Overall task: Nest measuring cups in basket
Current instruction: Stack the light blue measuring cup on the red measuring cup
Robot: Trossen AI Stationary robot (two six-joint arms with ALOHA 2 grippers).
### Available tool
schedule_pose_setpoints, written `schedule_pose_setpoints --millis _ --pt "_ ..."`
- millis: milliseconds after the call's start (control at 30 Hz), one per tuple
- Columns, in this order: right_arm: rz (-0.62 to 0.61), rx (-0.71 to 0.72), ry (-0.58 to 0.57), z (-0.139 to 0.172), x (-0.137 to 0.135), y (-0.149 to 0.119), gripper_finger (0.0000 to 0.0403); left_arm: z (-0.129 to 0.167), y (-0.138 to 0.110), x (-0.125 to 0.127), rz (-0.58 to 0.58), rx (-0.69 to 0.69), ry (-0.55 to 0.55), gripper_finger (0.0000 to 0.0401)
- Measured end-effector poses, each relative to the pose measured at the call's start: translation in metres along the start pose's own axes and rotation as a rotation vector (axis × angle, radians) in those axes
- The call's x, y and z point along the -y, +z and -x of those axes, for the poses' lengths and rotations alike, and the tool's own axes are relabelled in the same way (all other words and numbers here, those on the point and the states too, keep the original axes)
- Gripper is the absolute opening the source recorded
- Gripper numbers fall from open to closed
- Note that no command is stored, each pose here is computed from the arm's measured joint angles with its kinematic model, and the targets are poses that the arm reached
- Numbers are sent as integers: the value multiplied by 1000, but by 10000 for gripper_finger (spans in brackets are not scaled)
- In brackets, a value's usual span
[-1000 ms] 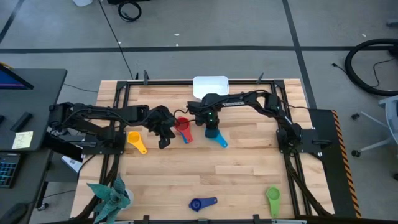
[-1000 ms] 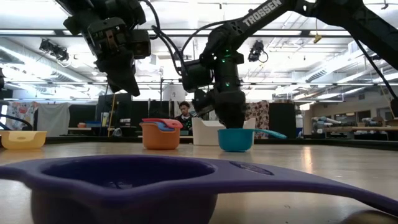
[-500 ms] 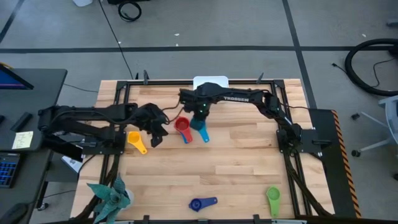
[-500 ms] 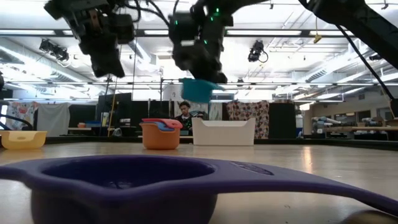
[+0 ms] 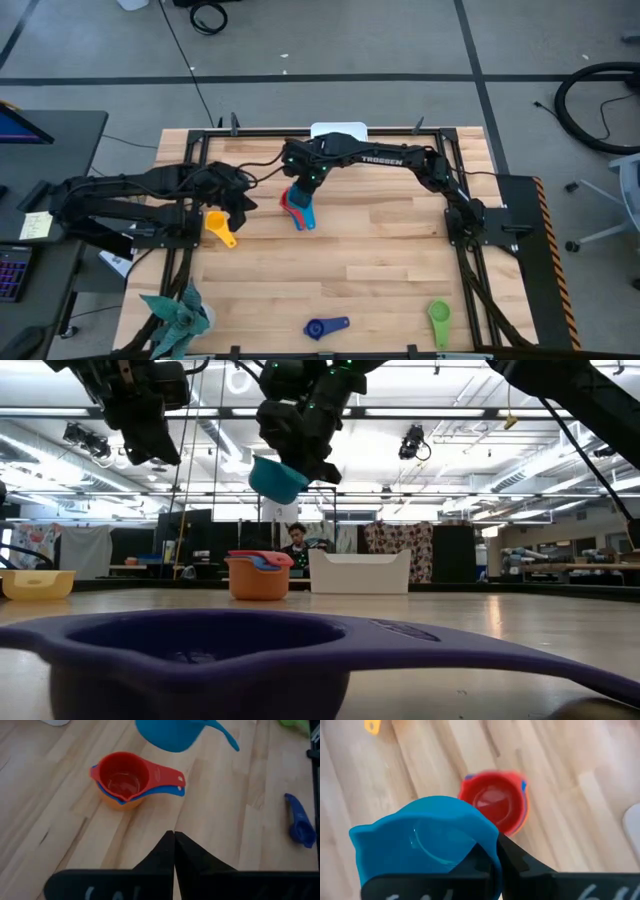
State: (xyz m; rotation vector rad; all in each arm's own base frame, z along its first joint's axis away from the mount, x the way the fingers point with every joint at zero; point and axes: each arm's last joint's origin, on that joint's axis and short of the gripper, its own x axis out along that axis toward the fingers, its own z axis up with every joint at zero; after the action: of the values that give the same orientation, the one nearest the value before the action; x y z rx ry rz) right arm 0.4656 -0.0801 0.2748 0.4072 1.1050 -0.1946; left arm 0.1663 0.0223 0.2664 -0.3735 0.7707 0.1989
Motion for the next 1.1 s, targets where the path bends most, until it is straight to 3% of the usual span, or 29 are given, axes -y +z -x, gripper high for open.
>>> schedule_pose_setpoints --millis 167,433,800,1100 --pt "0 63 4 -2 6 7 13 0 -1 0 2 -7 2 6" --pt "-31 -5 8 -22 22 -3 13 0 -1 0 24 -9 2 6" --pt "17 53 56 -30 31 3 13 0 0 -1 50 0 16 6" --pt "28 -17 103 -66 40 0 13 0 0 0 73 6 16 6"
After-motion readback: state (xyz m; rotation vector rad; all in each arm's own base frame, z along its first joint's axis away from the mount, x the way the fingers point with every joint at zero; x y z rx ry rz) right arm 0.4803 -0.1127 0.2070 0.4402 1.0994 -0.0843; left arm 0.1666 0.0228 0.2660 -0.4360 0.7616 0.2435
